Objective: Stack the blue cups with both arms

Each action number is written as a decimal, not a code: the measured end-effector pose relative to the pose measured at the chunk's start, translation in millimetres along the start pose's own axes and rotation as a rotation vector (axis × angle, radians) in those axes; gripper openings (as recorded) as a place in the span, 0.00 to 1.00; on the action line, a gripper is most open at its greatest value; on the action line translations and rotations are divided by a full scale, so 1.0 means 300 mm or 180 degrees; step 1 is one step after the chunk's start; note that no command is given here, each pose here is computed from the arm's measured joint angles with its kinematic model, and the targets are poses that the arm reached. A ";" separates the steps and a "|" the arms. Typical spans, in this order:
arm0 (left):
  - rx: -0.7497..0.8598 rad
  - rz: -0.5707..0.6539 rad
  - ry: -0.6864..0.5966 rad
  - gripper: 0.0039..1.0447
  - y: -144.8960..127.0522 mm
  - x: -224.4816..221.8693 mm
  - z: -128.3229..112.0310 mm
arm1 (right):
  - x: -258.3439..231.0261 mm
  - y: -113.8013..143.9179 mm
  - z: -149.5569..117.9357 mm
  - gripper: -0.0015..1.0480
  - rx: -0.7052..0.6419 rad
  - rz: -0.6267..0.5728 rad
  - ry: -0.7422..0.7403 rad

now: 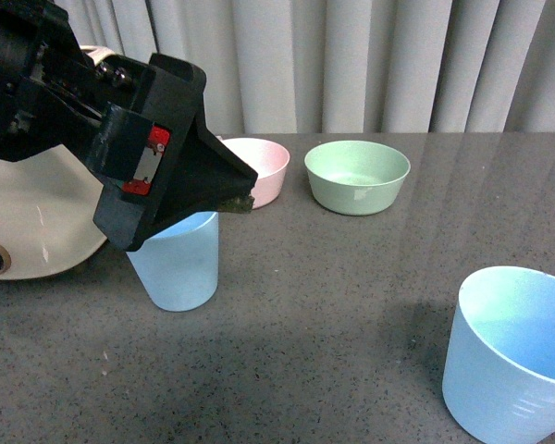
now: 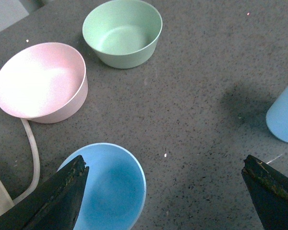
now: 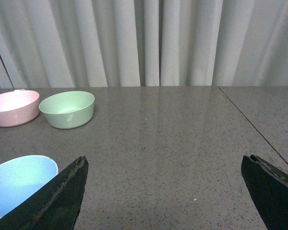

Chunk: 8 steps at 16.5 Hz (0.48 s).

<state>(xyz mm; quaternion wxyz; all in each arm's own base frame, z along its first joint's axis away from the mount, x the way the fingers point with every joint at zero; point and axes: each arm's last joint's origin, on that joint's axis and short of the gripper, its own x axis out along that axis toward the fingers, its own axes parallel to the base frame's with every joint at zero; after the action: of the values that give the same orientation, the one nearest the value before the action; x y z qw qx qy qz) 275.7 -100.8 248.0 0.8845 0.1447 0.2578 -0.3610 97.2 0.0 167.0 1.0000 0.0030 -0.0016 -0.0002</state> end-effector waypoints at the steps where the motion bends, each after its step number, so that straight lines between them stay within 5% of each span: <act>1: 0.0035 0.0029 0.0082 0.94 0.005 0.021 -0.005 | 0.000 0.000 0.000 0.94 0.0000 0.0000 0.0000; 8: 0.0073 -0.0015 0.0474 0.94 0.017 0.116 -0.066 | 0.000 0.000 0.000 0.94 0.0000 0.0000 -0.0001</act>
<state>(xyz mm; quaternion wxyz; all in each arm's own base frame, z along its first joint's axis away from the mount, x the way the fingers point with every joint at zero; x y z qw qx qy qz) 293.4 -107.9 212.4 0.8603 0.1806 0.3191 -0.3543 97.2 0.0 167.1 1.0000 0.0030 -0.0018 -0.0002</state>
